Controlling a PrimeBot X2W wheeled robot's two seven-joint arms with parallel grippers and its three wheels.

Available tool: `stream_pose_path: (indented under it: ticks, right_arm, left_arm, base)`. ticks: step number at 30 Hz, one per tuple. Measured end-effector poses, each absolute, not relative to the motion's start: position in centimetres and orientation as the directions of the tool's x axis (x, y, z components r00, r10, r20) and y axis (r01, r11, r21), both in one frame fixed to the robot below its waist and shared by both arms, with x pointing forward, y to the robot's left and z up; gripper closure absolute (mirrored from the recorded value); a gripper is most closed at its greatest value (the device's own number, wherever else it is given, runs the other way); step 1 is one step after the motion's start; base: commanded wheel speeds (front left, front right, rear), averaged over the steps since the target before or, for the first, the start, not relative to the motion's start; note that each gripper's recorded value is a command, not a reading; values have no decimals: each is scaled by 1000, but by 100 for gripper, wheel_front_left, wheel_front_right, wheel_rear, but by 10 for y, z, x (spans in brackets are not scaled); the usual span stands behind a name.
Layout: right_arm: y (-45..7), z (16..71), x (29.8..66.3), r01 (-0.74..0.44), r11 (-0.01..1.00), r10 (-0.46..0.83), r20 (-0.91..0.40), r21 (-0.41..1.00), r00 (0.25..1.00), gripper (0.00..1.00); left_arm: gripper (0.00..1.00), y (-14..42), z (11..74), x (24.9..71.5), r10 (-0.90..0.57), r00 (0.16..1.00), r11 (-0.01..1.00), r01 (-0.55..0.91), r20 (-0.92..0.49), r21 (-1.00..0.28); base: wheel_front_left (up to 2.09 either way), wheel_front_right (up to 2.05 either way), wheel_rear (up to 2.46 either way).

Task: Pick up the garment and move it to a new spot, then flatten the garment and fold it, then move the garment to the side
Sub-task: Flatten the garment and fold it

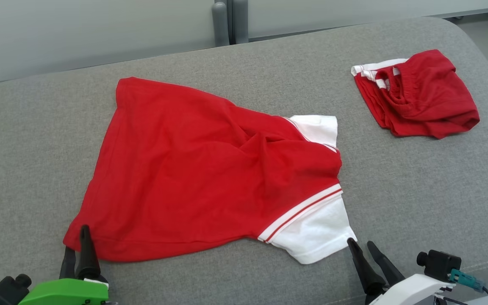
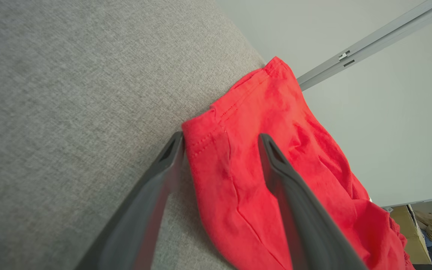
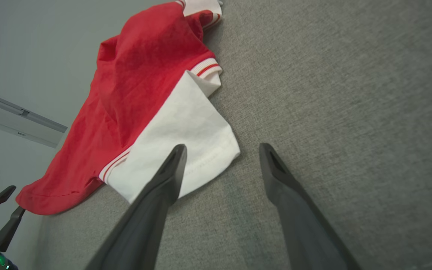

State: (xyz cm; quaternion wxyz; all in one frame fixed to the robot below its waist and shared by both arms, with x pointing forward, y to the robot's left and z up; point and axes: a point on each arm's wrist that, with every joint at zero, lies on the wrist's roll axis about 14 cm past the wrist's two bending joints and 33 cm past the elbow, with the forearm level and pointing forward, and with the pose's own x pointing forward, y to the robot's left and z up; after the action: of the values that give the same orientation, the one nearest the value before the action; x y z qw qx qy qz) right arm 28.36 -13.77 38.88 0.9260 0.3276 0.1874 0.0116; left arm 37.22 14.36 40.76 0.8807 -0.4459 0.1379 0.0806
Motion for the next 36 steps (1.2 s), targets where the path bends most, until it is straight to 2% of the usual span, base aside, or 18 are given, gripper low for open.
stream_pose_path:
  ticks: [11,28,29,32,33,36]
  right_arm:
    - [-148,383,278,151,771,106,-359,619,927,0]
    - [-123,379,292,75,783,196,-359,618,913,0]
    - [-122,379,293,70,783,200,-358,618,912,4]
    - [-119,379,296,60,786,211,-358,616,910,25]
    - [-119,379,297,61,784,211,-358,618,910,48]
    - [-118,377,297,61,786,214,-363,615,907,64]
  left_arm:
    - [0,151,415,377,40,955,594,-258,-292,-762]
    - [0,172,444,372,102,973,600,-227,-209,-767]
    - [0,172,445,371,104,973,600,-225,-205,-767]
    - [0,175,446,369,113,972,600,-232,-206,-766]
    - [0,175,446,368,114,972,600,-233,-206,-765]
    - [0,176,445,366,118,971,600,-237,-209,-764]
  base:
    - [0,0,0]
    - [0,0,0]
    - [0,0,0]
    - [0,0,0]
    - [0,0,0]
    - [0,0,0]
